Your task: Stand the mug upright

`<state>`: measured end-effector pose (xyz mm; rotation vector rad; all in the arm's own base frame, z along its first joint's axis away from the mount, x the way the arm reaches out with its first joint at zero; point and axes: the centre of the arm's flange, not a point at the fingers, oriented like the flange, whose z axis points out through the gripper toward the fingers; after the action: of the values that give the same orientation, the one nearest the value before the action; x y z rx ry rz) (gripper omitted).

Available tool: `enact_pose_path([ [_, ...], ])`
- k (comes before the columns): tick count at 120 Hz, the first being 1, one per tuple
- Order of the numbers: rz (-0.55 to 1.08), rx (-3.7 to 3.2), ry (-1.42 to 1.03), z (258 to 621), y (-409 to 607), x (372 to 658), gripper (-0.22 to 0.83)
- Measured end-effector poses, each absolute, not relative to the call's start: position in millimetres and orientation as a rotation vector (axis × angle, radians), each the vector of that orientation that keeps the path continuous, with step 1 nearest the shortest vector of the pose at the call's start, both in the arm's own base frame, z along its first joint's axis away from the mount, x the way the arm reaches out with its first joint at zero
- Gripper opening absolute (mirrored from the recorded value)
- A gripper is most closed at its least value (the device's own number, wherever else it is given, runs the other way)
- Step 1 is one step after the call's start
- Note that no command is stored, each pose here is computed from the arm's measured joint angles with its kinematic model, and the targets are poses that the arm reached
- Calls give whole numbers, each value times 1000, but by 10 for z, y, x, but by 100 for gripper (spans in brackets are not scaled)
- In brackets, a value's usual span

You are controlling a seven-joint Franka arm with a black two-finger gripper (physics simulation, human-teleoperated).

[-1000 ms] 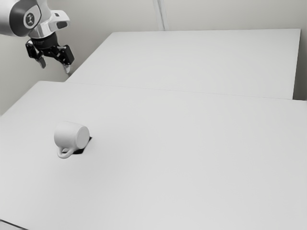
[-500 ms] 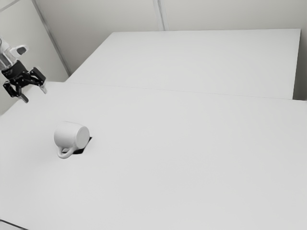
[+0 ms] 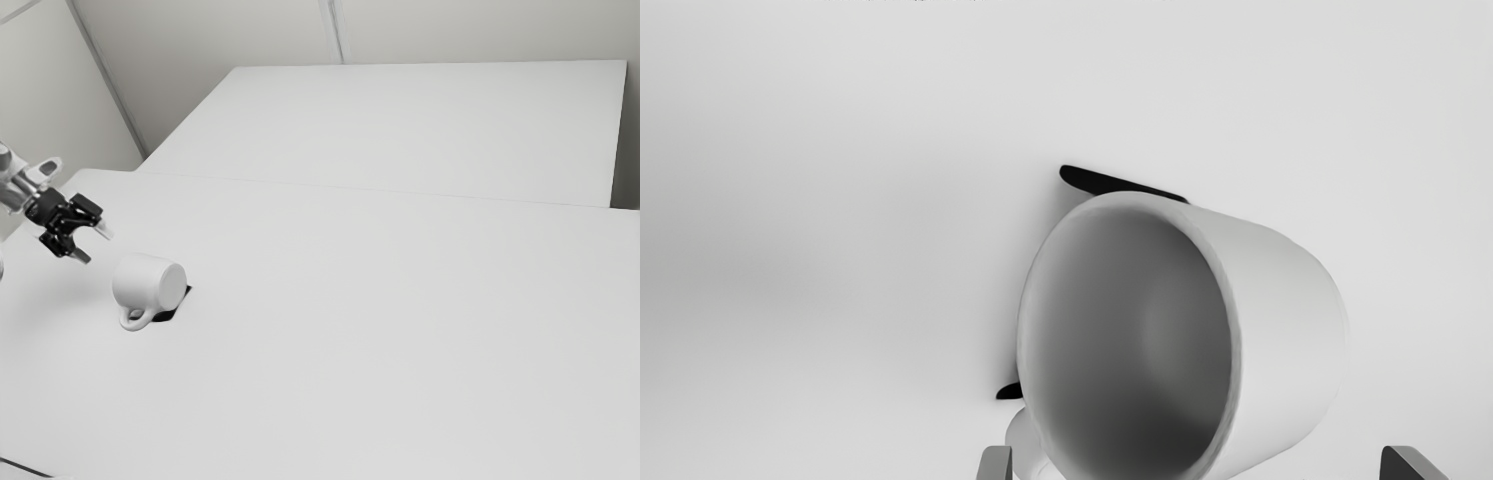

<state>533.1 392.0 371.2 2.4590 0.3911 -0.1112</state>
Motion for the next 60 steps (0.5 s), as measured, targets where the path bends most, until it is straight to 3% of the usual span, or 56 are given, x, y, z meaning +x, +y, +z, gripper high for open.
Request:
enact_pose_path([
  [35,-74,2293,320,3136,3793,5330,61],
  [60,-29,2201,306,3029,3666,5348,61],
])
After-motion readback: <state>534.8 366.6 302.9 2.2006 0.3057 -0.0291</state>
